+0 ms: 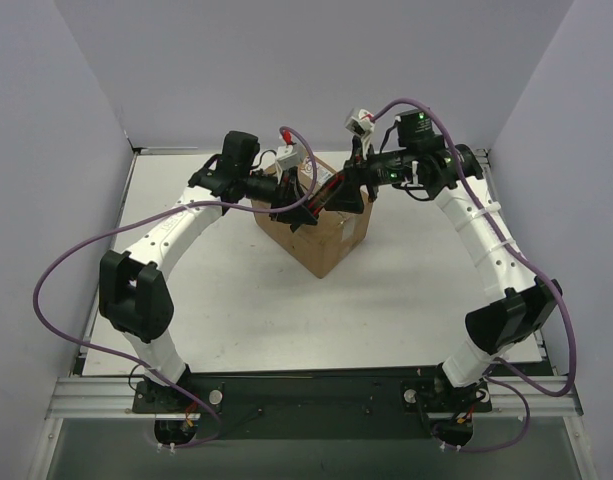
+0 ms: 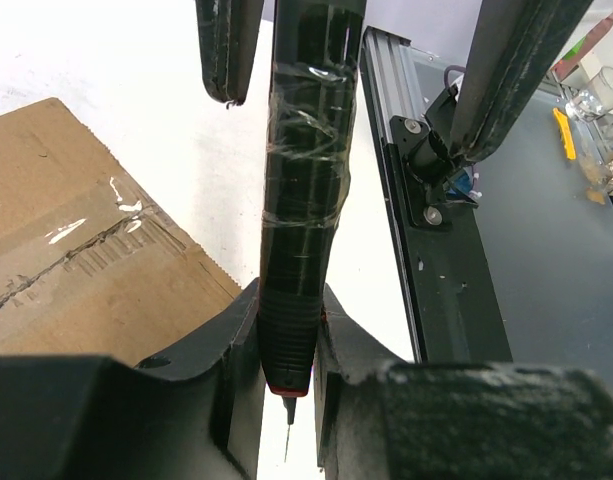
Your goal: Unpack the express box
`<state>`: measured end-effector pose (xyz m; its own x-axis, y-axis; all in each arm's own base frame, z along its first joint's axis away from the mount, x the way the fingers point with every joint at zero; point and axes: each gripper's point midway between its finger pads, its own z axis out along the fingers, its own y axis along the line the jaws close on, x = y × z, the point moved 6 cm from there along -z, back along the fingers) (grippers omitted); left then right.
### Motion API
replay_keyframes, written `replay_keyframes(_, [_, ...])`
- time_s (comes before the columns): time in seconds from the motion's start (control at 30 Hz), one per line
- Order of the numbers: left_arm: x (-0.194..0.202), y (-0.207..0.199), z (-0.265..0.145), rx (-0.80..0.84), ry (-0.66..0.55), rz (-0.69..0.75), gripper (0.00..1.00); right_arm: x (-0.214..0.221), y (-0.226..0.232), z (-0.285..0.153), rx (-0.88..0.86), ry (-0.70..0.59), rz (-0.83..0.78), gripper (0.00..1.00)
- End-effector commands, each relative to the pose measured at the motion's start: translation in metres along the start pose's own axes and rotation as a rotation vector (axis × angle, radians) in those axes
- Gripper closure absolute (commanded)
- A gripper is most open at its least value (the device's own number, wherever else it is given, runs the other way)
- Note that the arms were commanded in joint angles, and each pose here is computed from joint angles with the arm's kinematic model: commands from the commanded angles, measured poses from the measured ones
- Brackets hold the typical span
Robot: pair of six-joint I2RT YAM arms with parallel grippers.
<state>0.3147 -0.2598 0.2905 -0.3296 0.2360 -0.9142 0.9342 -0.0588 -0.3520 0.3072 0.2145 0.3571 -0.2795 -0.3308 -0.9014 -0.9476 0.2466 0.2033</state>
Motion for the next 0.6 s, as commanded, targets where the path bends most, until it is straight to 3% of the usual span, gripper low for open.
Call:
replay_keyframes(0.0, [-0.019, -0.007, -0.003, 0.013, -0.016, 0.099, 1.0, -0.011, 0.013, -0.002, -0.041, -0.026, -0.095, 0.39])
replay_keyframes(0.57, [-0.018, -0.006, -0.002, 0.015, -0.015, 0.098, 1.0, -0.012, 0.017, 0.024, -0.1, -0.002, -0.111, 0.53])
